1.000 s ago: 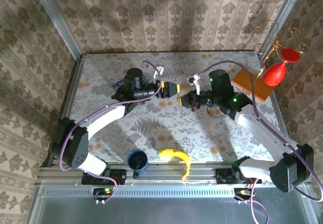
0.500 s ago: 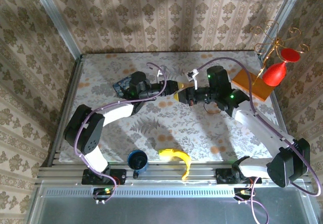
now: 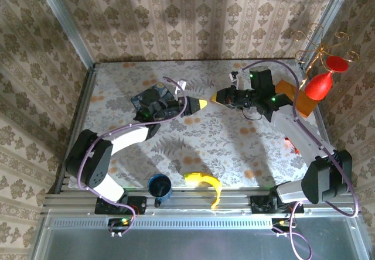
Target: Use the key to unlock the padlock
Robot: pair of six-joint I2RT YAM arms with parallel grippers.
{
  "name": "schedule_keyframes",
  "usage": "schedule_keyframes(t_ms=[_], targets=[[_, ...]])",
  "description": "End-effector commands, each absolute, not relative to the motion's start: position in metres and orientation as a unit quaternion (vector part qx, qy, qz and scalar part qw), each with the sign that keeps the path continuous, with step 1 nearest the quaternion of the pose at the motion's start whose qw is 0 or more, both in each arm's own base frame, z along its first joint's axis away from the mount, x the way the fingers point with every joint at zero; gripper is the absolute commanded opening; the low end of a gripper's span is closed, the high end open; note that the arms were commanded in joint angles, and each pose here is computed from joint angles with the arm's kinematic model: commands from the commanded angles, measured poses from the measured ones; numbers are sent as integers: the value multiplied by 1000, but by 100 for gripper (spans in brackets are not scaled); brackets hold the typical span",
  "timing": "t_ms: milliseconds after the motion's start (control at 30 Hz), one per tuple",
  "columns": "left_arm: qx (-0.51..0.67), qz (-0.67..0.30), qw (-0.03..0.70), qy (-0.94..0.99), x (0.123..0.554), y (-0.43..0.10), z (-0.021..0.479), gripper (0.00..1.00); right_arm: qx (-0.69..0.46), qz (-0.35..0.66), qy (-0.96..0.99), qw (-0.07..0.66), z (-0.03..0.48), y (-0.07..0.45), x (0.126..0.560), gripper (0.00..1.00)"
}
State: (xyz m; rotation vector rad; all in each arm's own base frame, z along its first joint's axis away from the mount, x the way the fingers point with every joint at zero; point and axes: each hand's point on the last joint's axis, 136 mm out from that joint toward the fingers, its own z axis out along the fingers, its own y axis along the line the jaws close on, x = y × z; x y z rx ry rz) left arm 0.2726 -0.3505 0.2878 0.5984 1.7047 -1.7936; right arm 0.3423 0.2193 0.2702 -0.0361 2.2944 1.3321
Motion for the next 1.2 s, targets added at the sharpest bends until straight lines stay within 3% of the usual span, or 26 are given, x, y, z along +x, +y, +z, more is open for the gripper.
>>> schedule_keyframes(t_ms=[0,100,200,300,433,600,700,933,1167], targets=[[246,-641,361,631,275,-338,303,25,14,492,840,226,280,217,340,0],[273,-582,410,647,275,-330,300,35,15,538,815,215,300,224,336,0],[297,-528,458,651,273,-319,310,48,-64,590,777,209,328,239,314,0],[322,-502,490,636,265,-310,330,60,-116,577,778,217,332,237,295,0],[393,-459,545,581,244,-301,347,69,-88,608,764,198,335,240,300,0],[425,-399,632,511,244,-294,342,69,-8,643,747,170,344,243,318,0],[414,-360,680,487,257,-295,338,61,41,659,734,159,349,243,326,0],[423,-274,734,456,272,-323,341,48,93,679,711,154,351,251,330,0],[426,-265,744,442,279,-343,343,48,86,683,708,158,357,260,327,0]])
